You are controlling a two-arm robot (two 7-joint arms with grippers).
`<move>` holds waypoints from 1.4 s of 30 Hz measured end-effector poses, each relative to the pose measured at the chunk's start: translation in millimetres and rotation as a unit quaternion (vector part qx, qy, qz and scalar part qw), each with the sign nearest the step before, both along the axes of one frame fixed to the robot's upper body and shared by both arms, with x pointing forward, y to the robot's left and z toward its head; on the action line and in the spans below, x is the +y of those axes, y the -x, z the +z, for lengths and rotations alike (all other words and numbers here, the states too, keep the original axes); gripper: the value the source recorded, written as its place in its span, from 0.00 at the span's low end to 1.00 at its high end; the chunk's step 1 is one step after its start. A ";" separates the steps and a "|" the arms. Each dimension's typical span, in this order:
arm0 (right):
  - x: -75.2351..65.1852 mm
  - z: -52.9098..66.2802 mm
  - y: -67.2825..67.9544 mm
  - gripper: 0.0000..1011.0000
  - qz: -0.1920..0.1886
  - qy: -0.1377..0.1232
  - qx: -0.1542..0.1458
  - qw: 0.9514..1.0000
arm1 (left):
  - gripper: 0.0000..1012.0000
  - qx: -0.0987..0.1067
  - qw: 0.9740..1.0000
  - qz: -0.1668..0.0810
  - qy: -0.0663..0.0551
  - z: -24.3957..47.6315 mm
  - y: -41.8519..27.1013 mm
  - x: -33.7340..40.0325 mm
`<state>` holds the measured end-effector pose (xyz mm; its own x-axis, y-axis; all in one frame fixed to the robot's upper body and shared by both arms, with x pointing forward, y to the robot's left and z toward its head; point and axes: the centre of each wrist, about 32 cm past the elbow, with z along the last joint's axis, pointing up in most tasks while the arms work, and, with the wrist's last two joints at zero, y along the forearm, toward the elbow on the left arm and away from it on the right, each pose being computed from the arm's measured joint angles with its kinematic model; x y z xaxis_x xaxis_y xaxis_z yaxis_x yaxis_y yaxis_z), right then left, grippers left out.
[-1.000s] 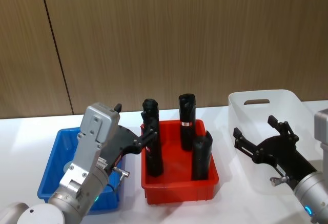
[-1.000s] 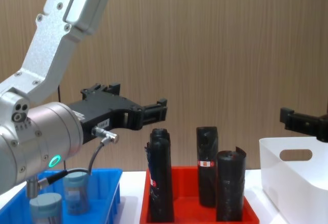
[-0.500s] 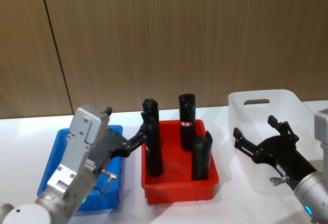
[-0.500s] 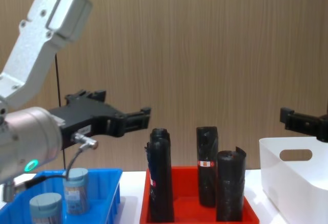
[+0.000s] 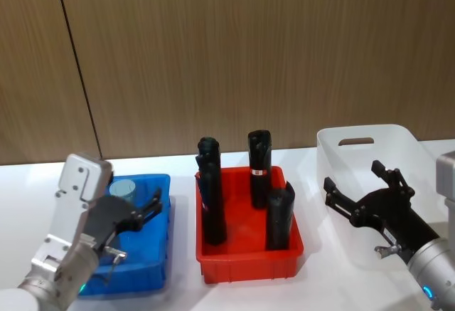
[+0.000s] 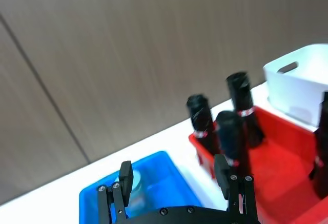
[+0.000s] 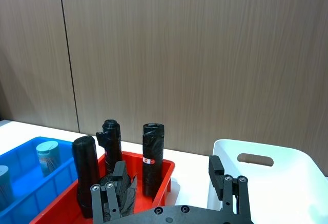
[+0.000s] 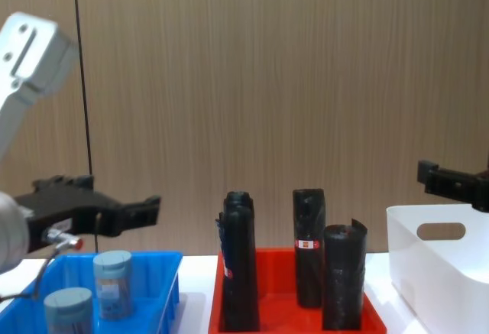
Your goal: Pick the cotton swabs from the blue box and place them into the white box.
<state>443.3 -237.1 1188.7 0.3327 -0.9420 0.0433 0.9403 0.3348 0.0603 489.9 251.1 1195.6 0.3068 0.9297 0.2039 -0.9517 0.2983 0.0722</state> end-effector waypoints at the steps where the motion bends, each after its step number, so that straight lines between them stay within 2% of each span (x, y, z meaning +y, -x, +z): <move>1: 0.0 0.0 0.0 0.99 0.000 0.000 0.000 1.000 | 0.99 0.004 1.000 0.004 0.001 -0.8 0.0 1.5; 4: 0.0 0.0 0.0 0.99 0.000 0.000 0.000 1.000 | 0.99 0.023 0.999 0.020 0.010 -4.8 -0.3 7.9; 8: 0.0 0.0 0.0 0.99 0.000 0.000 0.000 1.000 | 0.99 0.038 0.999 0.033 0.018 -8.5 -1.1 13.2; 11: 0.0 0.0 0.0 0.99 0.000 0.000 0.000 1.000 | 0.99 0.056 0.997 0.047 0.029 -13.0 -2.7 18.6; 15: 0.0 0.0 0.0 0.99 0.000 0.000 0.000 1.000 | 0.99 0.069 0.995 0.055 0.036 -16.5 -4.3 22.0; 20: 0.0 0.0 0.0 0.99 0.000 0.000 0.000 1.000 | 0.99 0.090 0.992 0.069 0.053 -23.0 -8.4 26.8; 31: 0.0 0.0 0.0 0.99 0.000 0.000 0.000 1.000 | 0.99 0.118 0.987 0.079 0.081 -35.7 -17.3 32.0; 42: 0.0 0.0 0.0 0.99 0.000 0.000 0.000 1.000 | 0.99 0.138 0.982 0.084 0.094 -44.3 -25.4 34.6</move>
<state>443.3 -237.1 1188.7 0.3326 -0.9421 0.0433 0.9404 0.3348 0.0603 515.3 285.7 1151.3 0.1661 0.9851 -0.0452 -0.9402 0.1721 0.2938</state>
